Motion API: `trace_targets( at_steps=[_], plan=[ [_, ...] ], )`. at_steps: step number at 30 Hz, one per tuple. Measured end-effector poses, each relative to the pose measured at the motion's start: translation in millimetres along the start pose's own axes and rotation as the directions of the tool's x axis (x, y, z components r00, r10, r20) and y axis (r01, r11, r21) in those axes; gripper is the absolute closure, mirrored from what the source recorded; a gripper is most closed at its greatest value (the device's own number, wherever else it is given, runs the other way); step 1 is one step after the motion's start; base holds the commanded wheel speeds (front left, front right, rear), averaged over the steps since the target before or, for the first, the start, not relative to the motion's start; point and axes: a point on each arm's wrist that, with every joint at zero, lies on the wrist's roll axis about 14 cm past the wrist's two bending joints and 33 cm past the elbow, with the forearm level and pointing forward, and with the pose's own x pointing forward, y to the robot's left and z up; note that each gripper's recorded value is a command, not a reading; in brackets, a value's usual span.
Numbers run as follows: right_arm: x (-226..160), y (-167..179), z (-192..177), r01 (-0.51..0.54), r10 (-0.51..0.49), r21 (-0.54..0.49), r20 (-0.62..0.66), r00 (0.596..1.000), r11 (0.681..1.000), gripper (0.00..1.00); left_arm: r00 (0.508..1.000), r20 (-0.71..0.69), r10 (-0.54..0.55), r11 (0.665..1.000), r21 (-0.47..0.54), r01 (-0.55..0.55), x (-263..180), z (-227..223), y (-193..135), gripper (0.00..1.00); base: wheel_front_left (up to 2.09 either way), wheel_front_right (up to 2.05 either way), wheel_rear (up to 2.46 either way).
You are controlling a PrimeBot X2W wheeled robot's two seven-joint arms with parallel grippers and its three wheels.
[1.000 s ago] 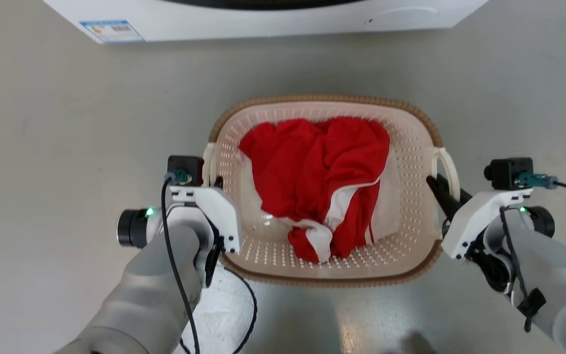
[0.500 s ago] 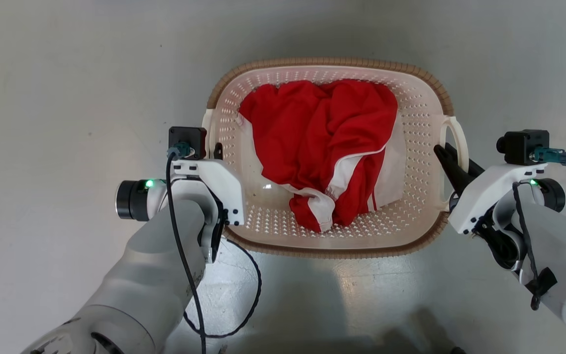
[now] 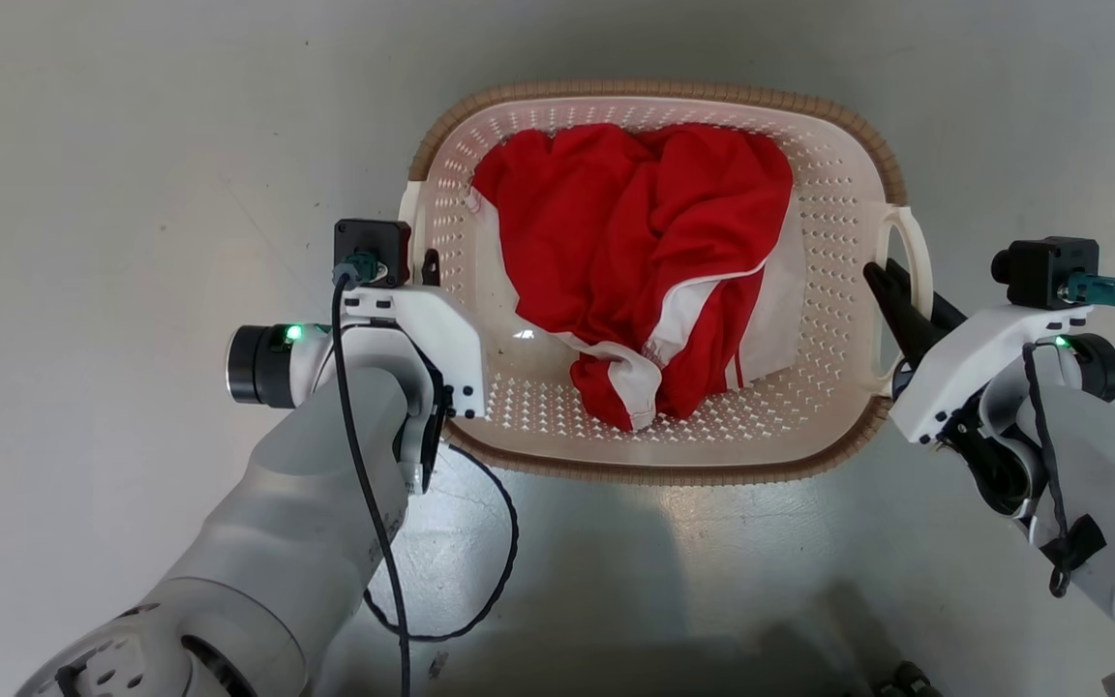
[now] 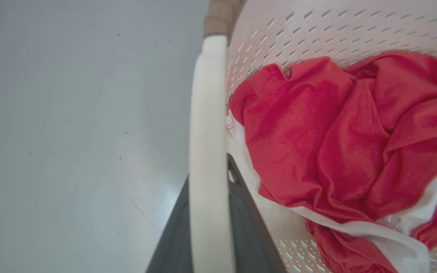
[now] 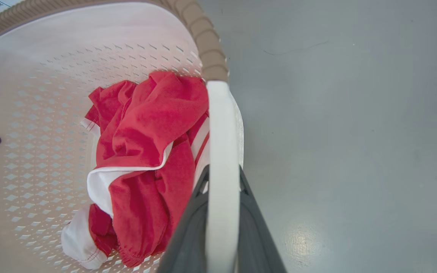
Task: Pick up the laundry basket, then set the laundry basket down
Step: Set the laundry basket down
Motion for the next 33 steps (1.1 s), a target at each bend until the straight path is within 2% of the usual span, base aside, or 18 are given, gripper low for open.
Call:
trace_targets(
  at_steps=[7,8,9,10,24,33],
  plan=[
    [3,-2,-1,0.002,-0.002,0.004,-0.002,1.0,1.0,1.0,1.0,-0.007,0.004,1.0,-0.004,-0.004,2,-4,0,1.0,0.0,0.0,0.0],
    [3,-2,-2,0.002,-0.002,0.004,-0.003,1.0,1.0,0.97,1.0,-0.009,0.004,1.0,-0.001,-0.004,2,-5,0,1.0,0.0,0.0,0.0],
    [3,-2,-2,0.003,-0.003,0.005,-0.004,1.0,1.0,0.76,1.0,-0.01,0.004,1.0,-0.001,-0.004,2,-5,0,0.55,0.0,0.0,0.0],
    [3,-2,-2,0.003,-0.003,0.006,-0.002,1.0,1.0,0.0,1.0,-0.012,0.004,1.0,-0.005,-0.004,2,-5,0,0.0,0.0,0.0,0.0],
    [-3,2,10,0.007,-0.008,0.019,0.033,0.999,1.0,0.0,1.0,-0.002,0.02,1.0,0.007,-0.02,-3,1,4,0.0,0.0,0.0,0.0],
    [-22,4,33,0.026,-0.029,0.03,0.102,0.994,0.999,0.0,0.996,0.084,0.03,0.999,-0.035,-0.027,-20,36,4,0.0,0.0,0.0,0.0]
  ],
)
